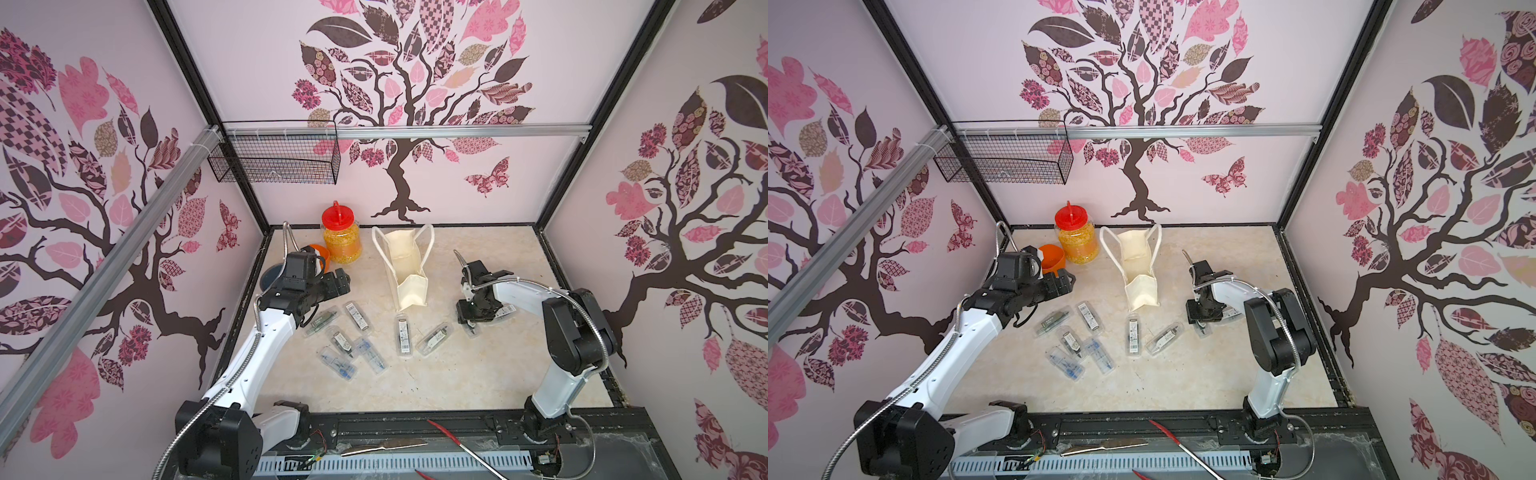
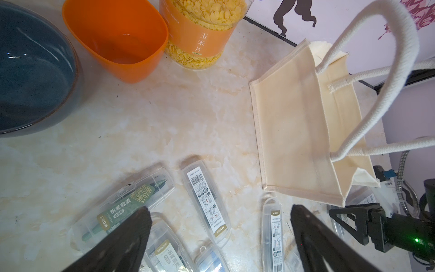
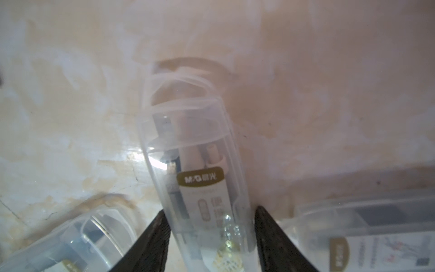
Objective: Put the compass set into the canvas bag
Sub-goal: Pick up the compass set at the center of the board.
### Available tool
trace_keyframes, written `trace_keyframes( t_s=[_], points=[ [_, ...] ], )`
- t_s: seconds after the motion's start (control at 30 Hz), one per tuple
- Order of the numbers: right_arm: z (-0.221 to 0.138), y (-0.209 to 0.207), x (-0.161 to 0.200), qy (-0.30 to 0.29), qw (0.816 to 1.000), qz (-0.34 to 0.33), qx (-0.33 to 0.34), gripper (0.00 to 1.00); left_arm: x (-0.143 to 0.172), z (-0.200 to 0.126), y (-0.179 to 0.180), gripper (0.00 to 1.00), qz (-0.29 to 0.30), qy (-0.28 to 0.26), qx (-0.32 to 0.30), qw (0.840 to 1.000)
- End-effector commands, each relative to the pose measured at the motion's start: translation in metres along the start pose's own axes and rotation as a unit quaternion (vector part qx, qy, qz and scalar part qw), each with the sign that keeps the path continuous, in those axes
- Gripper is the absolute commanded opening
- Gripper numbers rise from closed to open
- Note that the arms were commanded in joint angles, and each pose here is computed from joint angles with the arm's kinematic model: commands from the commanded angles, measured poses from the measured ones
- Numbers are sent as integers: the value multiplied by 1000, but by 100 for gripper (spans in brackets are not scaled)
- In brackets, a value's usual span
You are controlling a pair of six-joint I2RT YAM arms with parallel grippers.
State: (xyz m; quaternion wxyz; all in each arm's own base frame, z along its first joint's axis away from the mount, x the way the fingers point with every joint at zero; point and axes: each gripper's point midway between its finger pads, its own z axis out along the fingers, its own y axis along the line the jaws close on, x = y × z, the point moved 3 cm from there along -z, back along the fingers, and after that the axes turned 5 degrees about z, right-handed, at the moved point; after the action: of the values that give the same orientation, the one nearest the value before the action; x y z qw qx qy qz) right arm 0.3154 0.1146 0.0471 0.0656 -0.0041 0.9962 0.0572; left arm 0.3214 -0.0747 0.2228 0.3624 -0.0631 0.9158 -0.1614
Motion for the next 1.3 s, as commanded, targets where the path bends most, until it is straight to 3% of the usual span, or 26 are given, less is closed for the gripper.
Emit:
trace_keyframes(
  t_s=[0.0,0.47,0.57,0.93,1.27],
  points=[
    [12,0,3,17,1000,8,8,59,4,-3,2,96,-2,-1,-4,1000],
    [14,5,-4,15,999,20,44,56,5,-3,4,97,-1,-1,-10,1000],
    [13,5,-2,13,999,27,40,61,5,-3,4,97,-1,0,-11,1000],
    [8,-12,19,21,997,24,76,67,4,-5,3,97,0,-3,-8,1000],
    [12,-7,28,31,998,20,49,60,3,-6,3,97,0,-4,-9,1000]
  ],
)
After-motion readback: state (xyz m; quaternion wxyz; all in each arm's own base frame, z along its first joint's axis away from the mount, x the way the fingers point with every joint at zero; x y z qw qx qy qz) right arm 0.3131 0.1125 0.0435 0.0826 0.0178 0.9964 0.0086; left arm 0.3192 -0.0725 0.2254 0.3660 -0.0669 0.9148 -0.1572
